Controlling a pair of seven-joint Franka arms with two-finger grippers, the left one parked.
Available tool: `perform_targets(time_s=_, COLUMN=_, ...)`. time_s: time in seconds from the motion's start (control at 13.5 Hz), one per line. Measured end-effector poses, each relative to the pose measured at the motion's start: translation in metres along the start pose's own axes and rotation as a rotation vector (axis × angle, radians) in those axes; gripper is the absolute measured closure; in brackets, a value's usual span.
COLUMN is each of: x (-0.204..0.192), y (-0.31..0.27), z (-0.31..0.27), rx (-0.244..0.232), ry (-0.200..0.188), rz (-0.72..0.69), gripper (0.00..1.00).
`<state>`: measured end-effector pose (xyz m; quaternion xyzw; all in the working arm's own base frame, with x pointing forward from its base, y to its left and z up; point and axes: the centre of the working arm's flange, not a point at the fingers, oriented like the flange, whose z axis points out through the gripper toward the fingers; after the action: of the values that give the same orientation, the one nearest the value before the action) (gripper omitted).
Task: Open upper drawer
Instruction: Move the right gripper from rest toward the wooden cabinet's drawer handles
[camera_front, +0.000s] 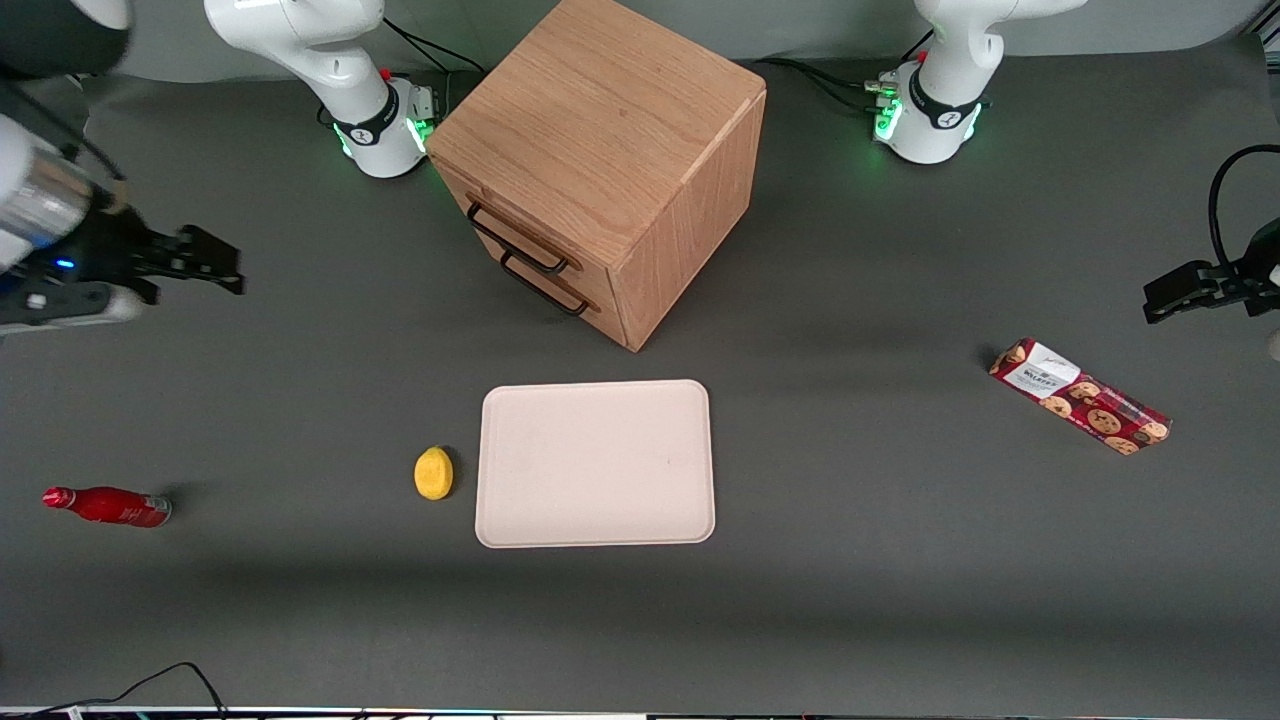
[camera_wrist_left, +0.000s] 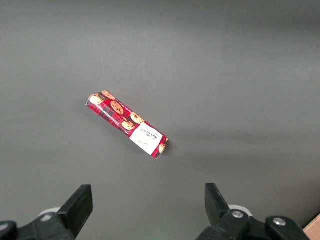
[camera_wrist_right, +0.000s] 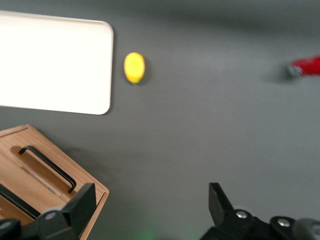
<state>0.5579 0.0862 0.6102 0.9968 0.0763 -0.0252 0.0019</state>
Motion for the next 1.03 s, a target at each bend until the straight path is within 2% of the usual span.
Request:
perform_targets(time_s=0.37, x=0.017, y=-0.060, z=0.024, rx=0.017, ry=0.004, rz=-0.367, gripper=0.00)
perform_targets(time_s=0.44, x=0.019, y=-0.069, z=0.029, rx=0.033, ry=0.000, rz=-0.426, gripper=0.00)
perform_targets(time_s=0.74, x=0.030, y=-0.088, z=0.054, rx=0.156, ry=-0.014, rz=-0.608, gripper=0.00)
perform_targets(time_s=1.03, x=0.033, y=-0.124, z=0.082, rx=0.218, ry=-0.051, rz=-0.723, gripper=0.00)
